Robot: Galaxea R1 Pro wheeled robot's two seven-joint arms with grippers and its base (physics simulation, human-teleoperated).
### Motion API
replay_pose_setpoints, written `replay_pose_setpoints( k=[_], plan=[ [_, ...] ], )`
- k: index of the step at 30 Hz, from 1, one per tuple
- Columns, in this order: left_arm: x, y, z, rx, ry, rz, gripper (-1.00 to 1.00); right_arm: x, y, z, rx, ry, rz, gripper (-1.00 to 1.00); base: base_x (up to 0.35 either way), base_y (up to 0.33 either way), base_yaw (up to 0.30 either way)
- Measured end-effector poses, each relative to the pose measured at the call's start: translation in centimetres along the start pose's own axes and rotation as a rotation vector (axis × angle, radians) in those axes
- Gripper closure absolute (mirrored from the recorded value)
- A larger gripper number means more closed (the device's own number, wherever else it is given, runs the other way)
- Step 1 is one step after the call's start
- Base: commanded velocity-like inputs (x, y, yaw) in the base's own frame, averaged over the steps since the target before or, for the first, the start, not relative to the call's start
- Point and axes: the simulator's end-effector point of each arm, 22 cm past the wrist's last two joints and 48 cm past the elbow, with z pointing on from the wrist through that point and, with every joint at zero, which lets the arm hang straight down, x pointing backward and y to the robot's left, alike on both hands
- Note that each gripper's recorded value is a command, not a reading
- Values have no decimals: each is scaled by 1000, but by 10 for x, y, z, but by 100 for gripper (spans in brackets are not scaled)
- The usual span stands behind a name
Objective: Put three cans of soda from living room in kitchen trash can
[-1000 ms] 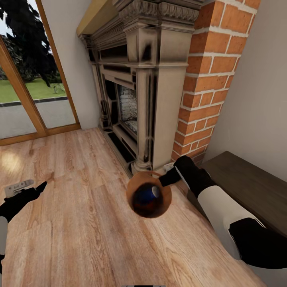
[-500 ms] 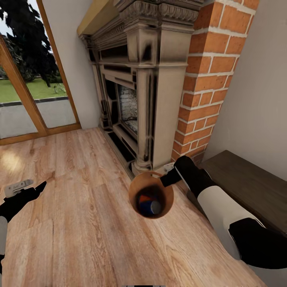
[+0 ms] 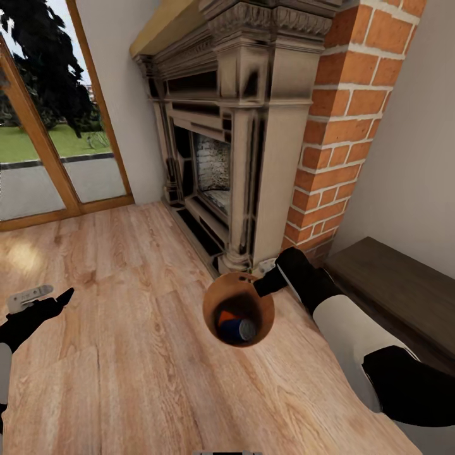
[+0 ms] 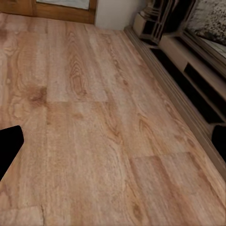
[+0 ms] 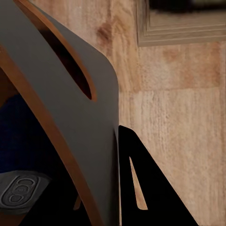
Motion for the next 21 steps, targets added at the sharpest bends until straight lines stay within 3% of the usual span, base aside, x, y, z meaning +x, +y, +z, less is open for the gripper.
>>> replay_pose_setpoints(
  k=[11,14,21],
  plan=[
    [7,1,1,-4,24,4,-100,-1,4,0,-4,-2,-4,100,0,281,0],
    [30,6,3,-19,73,7,-100,-2,5,0,-12,-5,0,100,0,223,0],
    [50,13,4,-41,128,31,-100,-1,1,0,-3,-3,0,100,0,87,0]
  ],
)
